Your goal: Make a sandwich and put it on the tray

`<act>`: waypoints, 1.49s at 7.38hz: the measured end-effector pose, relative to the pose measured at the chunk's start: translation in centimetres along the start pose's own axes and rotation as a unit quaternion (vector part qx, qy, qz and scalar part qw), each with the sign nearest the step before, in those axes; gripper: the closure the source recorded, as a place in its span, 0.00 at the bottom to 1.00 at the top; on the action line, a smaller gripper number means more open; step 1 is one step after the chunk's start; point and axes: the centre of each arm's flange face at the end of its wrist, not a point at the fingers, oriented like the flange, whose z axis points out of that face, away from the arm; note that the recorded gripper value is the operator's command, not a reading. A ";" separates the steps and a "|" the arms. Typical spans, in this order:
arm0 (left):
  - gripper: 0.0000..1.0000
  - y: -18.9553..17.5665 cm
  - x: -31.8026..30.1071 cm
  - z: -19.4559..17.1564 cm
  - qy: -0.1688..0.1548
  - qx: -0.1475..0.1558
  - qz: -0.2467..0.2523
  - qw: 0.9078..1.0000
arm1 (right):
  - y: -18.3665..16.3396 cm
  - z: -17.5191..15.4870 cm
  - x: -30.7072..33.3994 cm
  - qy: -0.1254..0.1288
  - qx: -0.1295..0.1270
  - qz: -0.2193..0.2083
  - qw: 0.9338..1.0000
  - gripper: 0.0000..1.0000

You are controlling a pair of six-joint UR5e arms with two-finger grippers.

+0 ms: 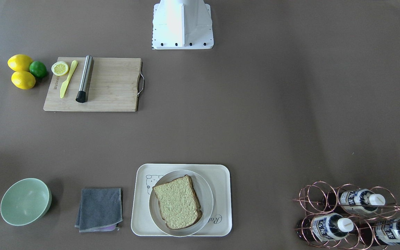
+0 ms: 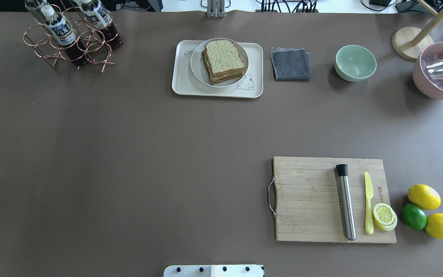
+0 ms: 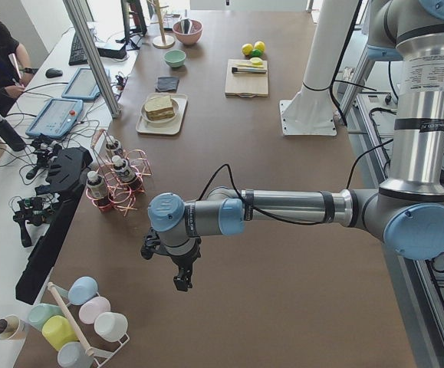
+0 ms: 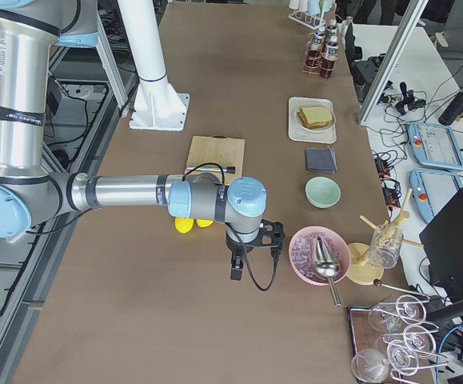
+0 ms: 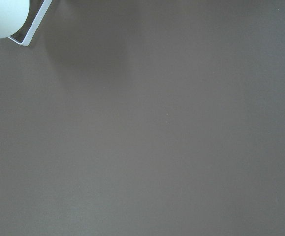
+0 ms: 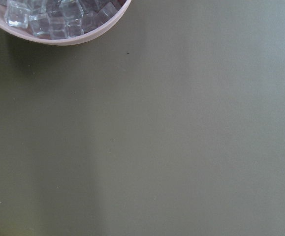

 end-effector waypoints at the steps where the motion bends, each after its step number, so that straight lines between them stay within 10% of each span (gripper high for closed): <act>1: 0.01 0.0 -0.1 0.2 0.001 -0.002 -0.001 1.000 | 0.0 0.0 0.0 0.000 0.000 0.000 1.000 0.00; 11: 0.01 0.1 -0.5 0.7 0.002 -0.006 -0.004 1.000 | 0.0 -0.1 0.0 0.000 0.001 0.000 1.000 0.00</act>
